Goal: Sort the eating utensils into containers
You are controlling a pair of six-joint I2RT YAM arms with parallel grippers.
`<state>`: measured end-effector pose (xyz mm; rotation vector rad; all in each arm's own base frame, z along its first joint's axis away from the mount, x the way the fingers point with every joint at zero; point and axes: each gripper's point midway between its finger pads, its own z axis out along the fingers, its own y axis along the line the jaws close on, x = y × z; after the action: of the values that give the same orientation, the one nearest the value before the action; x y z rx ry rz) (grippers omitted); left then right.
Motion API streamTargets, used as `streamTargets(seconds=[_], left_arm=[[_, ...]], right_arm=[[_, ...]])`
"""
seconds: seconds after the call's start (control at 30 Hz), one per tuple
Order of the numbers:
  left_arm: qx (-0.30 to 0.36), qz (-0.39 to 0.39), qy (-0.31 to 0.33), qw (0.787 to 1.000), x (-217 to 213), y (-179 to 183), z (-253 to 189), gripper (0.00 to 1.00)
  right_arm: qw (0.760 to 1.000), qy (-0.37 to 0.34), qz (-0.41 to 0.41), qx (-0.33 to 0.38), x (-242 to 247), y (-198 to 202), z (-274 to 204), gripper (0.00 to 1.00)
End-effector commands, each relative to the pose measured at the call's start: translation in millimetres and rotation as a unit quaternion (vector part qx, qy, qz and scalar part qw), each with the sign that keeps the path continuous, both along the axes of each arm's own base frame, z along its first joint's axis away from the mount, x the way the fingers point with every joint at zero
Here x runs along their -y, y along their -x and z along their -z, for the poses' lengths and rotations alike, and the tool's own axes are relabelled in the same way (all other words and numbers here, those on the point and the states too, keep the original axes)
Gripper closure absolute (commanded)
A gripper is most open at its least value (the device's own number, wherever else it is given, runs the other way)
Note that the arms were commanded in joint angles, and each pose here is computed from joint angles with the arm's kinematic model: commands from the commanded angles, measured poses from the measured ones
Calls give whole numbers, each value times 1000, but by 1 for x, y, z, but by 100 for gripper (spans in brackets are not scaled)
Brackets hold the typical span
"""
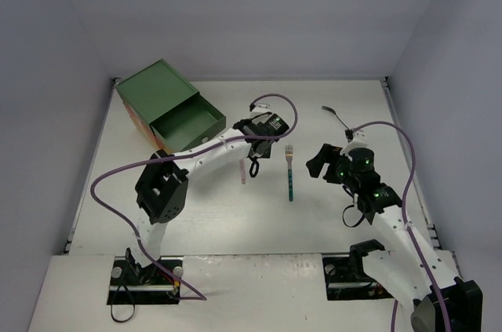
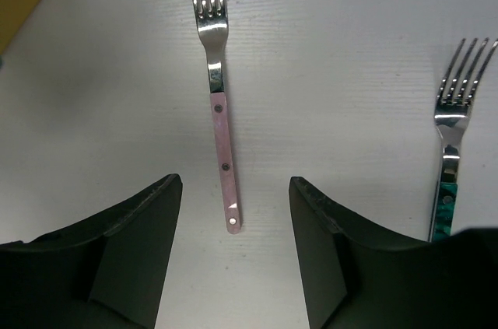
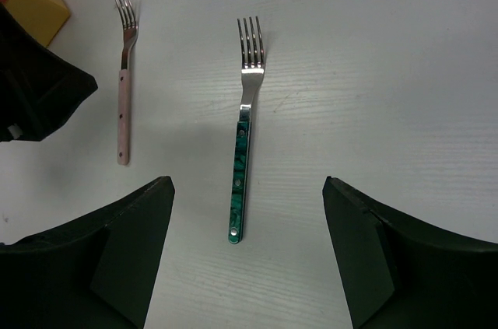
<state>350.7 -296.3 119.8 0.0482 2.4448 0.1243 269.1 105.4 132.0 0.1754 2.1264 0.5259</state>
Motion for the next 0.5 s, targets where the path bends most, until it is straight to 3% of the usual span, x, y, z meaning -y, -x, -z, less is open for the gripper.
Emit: streamTargets(seconds=[0.0,0.47], left_arm=[[18,-43,28,999,-3,-18,7,47],[-61,-56,7,997,-17,-18,79,57]], right_arm=[[1000,-5,11,18,3,-5,-7,26],[1000,-5,3,14,3,-3,-3,26]])
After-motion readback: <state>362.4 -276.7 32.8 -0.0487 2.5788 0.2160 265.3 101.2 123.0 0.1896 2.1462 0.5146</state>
